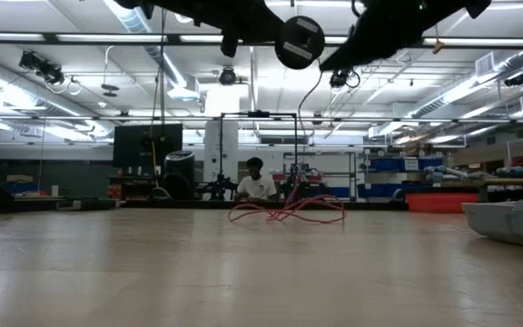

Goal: Coil cords
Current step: Coil the wire

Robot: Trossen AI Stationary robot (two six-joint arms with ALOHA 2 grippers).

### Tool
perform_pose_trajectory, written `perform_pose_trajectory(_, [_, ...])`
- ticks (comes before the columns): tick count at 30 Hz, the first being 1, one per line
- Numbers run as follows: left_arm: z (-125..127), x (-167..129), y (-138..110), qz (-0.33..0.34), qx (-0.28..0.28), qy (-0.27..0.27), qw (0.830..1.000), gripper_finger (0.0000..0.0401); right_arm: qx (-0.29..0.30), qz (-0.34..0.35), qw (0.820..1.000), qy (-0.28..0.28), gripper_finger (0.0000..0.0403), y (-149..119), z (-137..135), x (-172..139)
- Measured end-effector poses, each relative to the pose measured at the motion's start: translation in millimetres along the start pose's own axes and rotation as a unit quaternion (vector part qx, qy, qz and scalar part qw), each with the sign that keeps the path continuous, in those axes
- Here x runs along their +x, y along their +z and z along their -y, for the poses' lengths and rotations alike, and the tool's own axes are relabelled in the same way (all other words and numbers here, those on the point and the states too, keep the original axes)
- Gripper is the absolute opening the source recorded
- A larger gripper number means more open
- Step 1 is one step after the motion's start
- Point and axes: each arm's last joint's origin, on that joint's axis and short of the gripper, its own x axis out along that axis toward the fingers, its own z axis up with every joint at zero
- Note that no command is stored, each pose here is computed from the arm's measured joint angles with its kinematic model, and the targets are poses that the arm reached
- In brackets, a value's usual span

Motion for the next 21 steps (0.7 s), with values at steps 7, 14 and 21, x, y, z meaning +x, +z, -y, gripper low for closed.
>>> perform_pose_trajectory(7, [-10,0,7,0.024,-0.023,0.103,0.994,0.0000,-0.037,-0.032,0.994,-0.095,0.0062,0,-22,1])
perform_pose_trajectory(14, [-17,1,11,0.054,-0.074,0.114,0.989,0.0000,-0.036,-0.056,0.994,-0.092,0.0069,-6,-34,11])
perform_pose_trajectory(21, [-16,1,12,0.058,-0.083,0.103,0.989,0.0001,-0.125,-0.113,0.983,-0.073,0.0109,-22,-46,31])
